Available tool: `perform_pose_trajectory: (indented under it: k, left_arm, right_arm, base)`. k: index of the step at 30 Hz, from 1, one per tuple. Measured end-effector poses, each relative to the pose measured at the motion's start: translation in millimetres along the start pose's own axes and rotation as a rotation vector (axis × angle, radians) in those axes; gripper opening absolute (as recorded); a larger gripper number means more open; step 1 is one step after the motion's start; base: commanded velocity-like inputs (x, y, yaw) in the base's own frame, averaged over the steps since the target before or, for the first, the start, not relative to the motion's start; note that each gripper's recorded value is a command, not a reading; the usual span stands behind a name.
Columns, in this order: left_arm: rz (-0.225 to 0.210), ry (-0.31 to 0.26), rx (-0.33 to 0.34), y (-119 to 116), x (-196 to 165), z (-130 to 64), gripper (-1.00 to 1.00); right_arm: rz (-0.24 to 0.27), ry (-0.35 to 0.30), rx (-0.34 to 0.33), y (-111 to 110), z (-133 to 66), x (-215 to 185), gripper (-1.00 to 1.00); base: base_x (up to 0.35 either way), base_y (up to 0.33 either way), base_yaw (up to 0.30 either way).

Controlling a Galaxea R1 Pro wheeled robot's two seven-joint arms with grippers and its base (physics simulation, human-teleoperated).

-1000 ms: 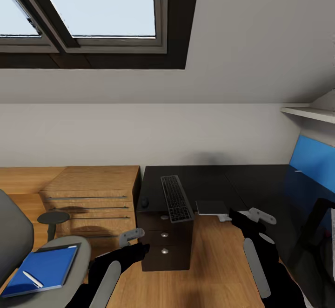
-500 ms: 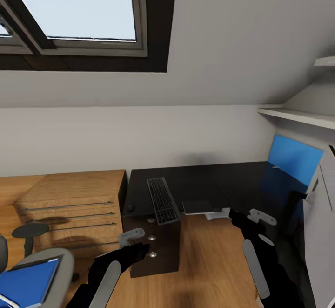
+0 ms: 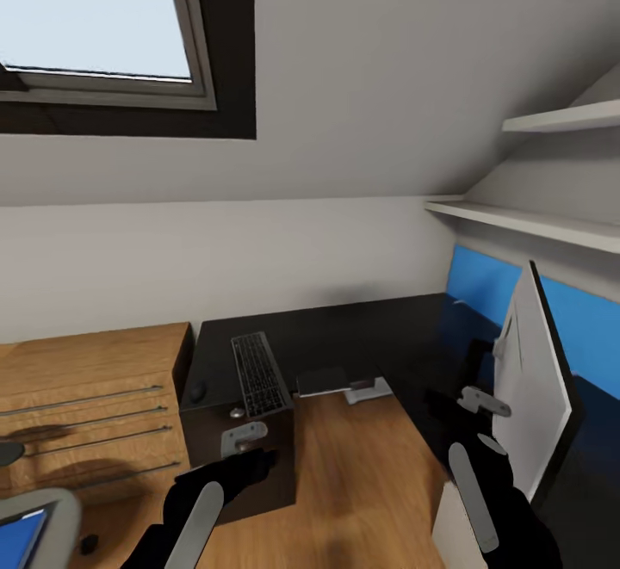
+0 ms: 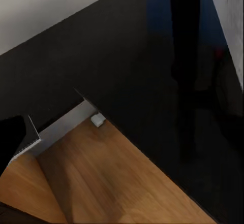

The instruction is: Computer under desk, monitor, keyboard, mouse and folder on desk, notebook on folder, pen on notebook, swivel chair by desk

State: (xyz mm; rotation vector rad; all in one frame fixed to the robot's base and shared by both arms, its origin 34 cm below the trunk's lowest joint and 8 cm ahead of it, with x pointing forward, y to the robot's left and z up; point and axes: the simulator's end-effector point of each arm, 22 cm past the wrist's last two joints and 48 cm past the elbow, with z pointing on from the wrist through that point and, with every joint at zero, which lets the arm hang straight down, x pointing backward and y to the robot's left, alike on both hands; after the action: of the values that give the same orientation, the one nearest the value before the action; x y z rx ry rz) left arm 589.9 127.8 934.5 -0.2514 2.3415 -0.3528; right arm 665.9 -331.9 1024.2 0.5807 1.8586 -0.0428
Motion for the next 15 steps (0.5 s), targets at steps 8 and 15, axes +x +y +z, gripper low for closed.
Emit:
perform_pose_trajectory:
  k: [8,15]
  left_arm:
    - [0.0,-0.003,0.002,-0.7,-1.3,-1.2,1.0]
    - [0.001,-0.003,0.002,-0.8,-1.1,-1.3,1.0]
  right_arm:
    - [0.002,0.006,-0.001,0.4,0.0,2.6,1.0]
    - [0.003,0.011,0.0,0.4,0.3,4.7,1.0]
  base:
    - [-0.003,-0.013,-0.242]
    - [0.0,0.0,-0.258]
